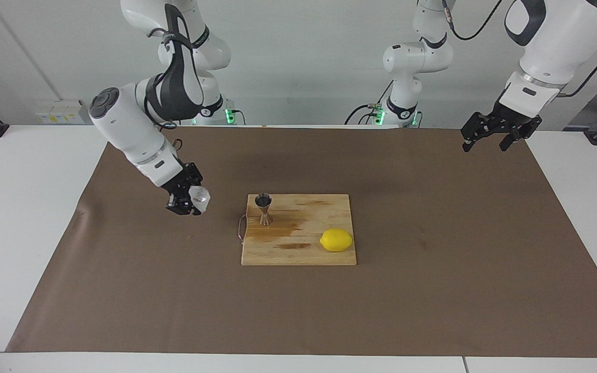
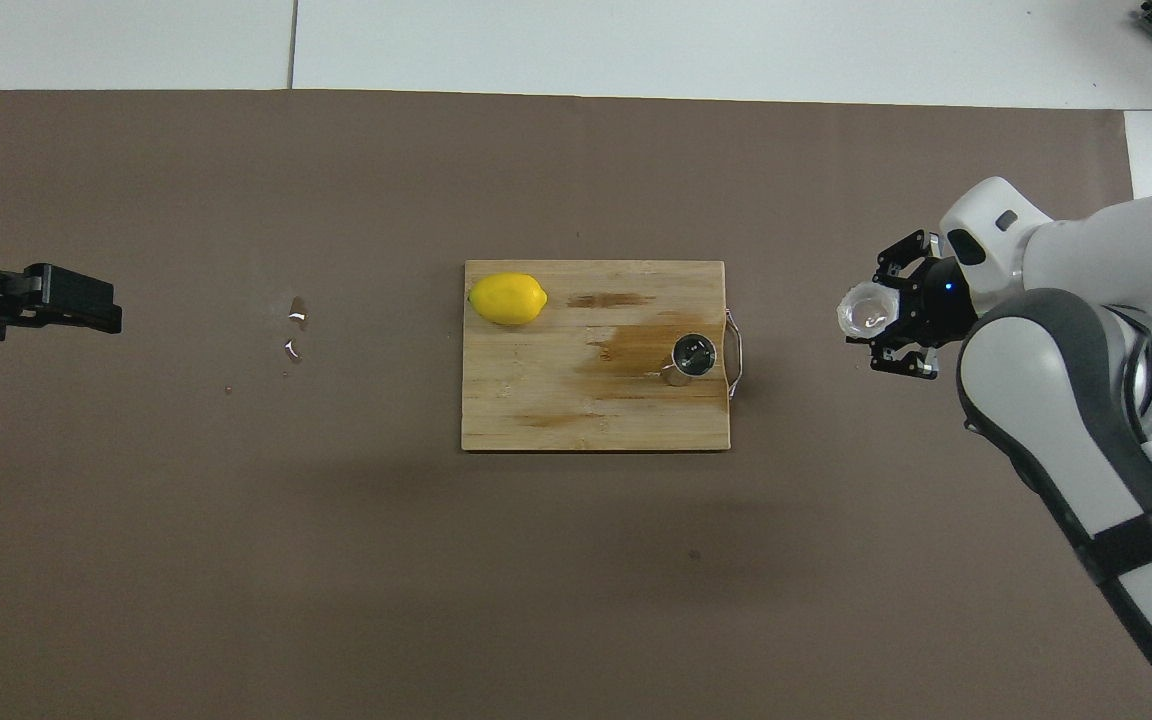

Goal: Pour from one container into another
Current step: 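Carry the white cup back to its starting spot with the right gripper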

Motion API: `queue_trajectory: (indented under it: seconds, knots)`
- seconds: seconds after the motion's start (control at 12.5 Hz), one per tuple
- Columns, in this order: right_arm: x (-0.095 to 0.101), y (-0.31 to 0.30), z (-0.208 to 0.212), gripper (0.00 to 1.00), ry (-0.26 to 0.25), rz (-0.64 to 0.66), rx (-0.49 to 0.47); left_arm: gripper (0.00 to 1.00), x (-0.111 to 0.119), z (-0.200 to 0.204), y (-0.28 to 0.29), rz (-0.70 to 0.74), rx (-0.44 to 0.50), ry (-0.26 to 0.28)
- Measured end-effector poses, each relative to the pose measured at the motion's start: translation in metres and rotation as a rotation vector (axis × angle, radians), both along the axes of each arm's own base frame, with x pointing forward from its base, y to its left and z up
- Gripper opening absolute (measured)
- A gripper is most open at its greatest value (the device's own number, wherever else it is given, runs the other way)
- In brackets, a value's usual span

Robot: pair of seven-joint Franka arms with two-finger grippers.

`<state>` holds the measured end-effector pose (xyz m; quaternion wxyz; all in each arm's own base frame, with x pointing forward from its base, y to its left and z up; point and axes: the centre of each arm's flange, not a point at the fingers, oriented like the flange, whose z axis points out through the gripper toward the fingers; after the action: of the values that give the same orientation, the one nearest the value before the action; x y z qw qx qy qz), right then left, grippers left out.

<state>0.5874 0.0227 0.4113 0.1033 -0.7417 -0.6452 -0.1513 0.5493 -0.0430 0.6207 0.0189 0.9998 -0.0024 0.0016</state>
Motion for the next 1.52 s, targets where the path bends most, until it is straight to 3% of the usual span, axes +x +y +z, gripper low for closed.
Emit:
queue_trajectory:
  seconds: [0.32, 0.56, 0.96, 1.12, 1.36, 1.44, 1.52]
  knots:
    - [-0.007, -0.046, -0.062, 0.51, 0.018, -0.021, 0.053, 1.00, 0.000, 0.000, 0.004, 0.007, 0.000, 0.000]
    - [-0.009, -0.068, -0.090, 0.51, 0.014, 0.041, 0.066, 1.00, 0.000, 0.000, 0.000, -0.001, 0.000, 0.001]
    - [-0.008, -0.088, -0.133, 0.51, -0.033, 0.114, 0.101, 1.00, -0.002, -0.005, -0.007, -0.013, 0.000, 0.014]
    - [-0.008, -0.089, -0.141, 0.57, -0.041, 0.124, 0.112, 1.00, -0.005, -0.009, -0.008, -0.013, 0.001, 0.022]
    - [-0.004, -0.085, -0.133, 0.93, -0.052, 0.122, 0.111, 1.00, -0.007, -0.008, -0.007, -0.012, 0.002, 0.022]
    - [-0.001, -0.081, -0.120, 1.00, -0.058, 0.109, 0.111, 1.00, -0.008, -0.008, -0.007, -0.012, 0.002, 0.023]
    - [0.001, -0.072, -0.102, 1.00, -0.052, 0.094, 0.105, 1.00, -0.009, -0.008, -0.007, -0.013, 0.002, 0.023]
